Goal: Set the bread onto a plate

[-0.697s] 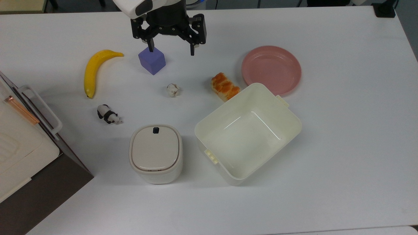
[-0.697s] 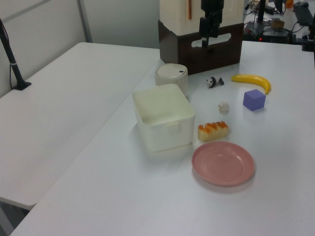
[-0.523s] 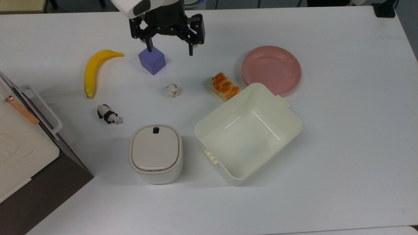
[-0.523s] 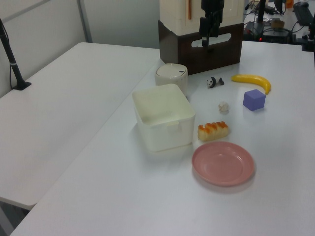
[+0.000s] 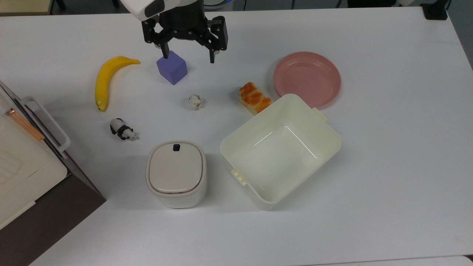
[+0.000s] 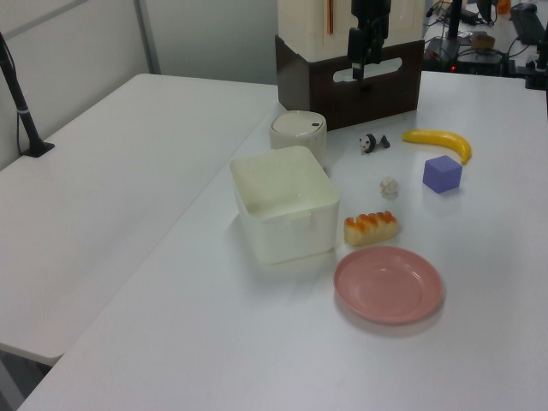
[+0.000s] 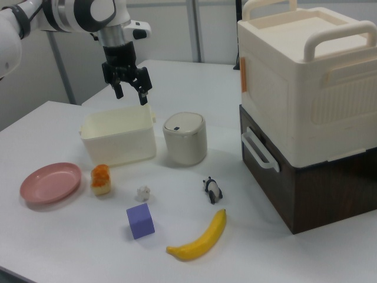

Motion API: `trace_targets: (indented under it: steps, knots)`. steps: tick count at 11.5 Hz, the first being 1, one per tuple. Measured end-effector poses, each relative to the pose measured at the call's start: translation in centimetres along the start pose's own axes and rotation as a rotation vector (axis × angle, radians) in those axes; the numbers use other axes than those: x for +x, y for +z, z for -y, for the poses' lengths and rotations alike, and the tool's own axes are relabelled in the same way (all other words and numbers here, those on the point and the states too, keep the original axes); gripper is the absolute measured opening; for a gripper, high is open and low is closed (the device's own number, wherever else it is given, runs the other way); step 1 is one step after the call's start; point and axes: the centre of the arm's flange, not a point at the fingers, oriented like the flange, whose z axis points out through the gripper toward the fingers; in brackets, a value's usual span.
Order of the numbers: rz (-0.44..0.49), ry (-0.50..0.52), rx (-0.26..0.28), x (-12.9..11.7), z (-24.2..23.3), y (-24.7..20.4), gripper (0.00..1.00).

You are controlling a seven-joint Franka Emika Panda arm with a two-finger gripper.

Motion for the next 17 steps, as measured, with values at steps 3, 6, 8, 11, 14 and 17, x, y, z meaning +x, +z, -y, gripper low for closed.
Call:
trace_targets:
  steps: [3, 6, 8, 11, 14, 17]
  knots:
    - [0.0, 0.0, 0.0, 0.0, 0.0, 0.0, 1.0]
    - [-0.043, 0.005, 0.005, 0.5, -0.3, -0.4, 1.0]
    - [-0.044, 0.011, 0.005, 0.6, -0.7, -0.3, 1.0]
    - [-0.036, 0.017, 0.005, 0.9, -1.0, 0.3, 1.0]
    - [-0.035, 0.017, 0.005, 0.9, -1.0, 0.3, 1.0]
    - [-0.035, 0.011, 0.005, 0.9, -1.0, 0.3, 1.0]
